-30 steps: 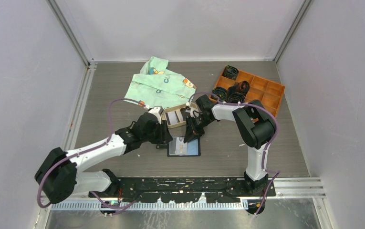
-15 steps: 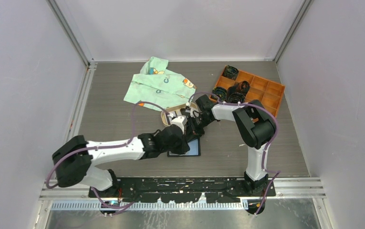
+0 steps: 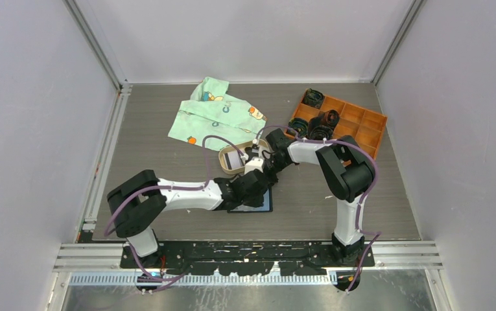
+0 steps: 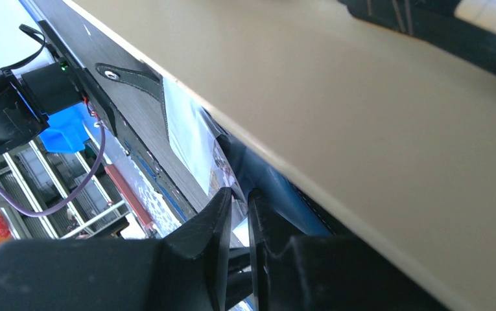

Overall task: Put the credit cards into the card holder
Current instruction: Insert the credit card into the card holder.

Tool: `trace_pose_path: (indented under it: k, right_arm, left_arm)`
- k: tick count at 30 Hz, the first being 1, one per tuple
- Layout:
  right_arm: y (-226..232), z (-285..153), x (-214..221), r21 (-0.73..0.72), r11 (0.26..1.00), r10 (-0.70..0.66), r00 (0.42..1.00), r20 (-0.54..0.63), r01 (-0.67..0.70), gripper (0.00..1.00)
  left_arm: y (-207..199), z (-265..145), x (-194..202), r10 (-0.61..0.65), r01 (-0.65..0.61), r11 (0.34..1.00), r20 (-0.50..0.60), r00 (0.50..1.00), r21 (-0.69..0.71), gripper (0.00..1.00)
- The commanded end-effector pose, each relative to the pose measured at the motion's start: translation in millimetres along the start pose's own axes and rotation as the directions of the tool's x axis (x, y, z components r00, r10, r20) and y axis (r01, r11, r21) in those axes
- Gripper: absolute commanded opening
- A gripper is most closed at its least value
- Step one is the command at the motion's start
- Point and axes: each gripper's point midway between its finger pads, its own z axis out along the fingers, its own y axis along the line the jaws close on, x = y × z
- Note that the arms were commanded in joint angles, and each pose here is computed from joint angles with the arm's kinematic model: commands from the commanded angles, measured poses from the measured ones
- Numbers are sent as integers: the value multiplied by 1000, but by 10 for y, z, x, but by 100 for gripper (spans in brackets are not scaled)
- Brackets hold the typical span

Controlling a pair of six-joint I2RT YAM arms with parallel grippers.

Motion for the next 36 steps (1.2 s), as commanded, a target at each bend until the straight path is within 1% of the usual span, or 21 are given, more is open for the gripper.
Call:
trace_pose_path:
  k: [1, 6, 12, 21, 26, 30, 32, 34, 36]
  right_arm:
    - [-40, 5, -95, 25, 999, -42, 999, 22, 41, 22]
    - [-21, -2, -94, 19, 999, -49, 999, 19, 48, 26]
    - [52, -58, -111, 4, 998, -70, 997, 27, 70, 38]
    - [183, -232, -176, 2, 989, -145, 987, 63, 145, 43]
    - [245, -357, -207, 10, 982, -190, 977, 95, 190, 46]
    - [254, -393, -213, 18, 978, -210, 972, 105, 209, 46]
    - [242, -392, -203, 21, 977, -214, 972, 102, 213, 44]
    - [222, -378, -187, 23, 977, -212, 973, 96, 210, 38]
    - [200, -360, -167, 23, 978, -206, 974, 90, 205, 28]
  left_arm:
    - [50, 3, -158, 12, -8, 998, 60, 998, -67, 17]
    - [250, -7, -114, 25, -16, 990, 64, 998, -142, 23]
    - [342, -35, -132, 37, -21, 985, 85, 996, -174, 24]
    - [346, -198, -273, 61, -39, 984, 126, 990, -173, 24]
    - [258, -356, -332, 86, -71, 991, 134, 987, -112, 24]
    - [176, -527, -363, 116, -111, 993, 139, 983, -47, 24]
    - [192, -612, -366, 125, -122, 992, 145, 982, -31, 24]
    - [253, -694, -339, 143, -141, 990, 148, 979, -25, 25]
    - [373, -765, -313, 141, -138, 990, 153, 978, -31, 27]
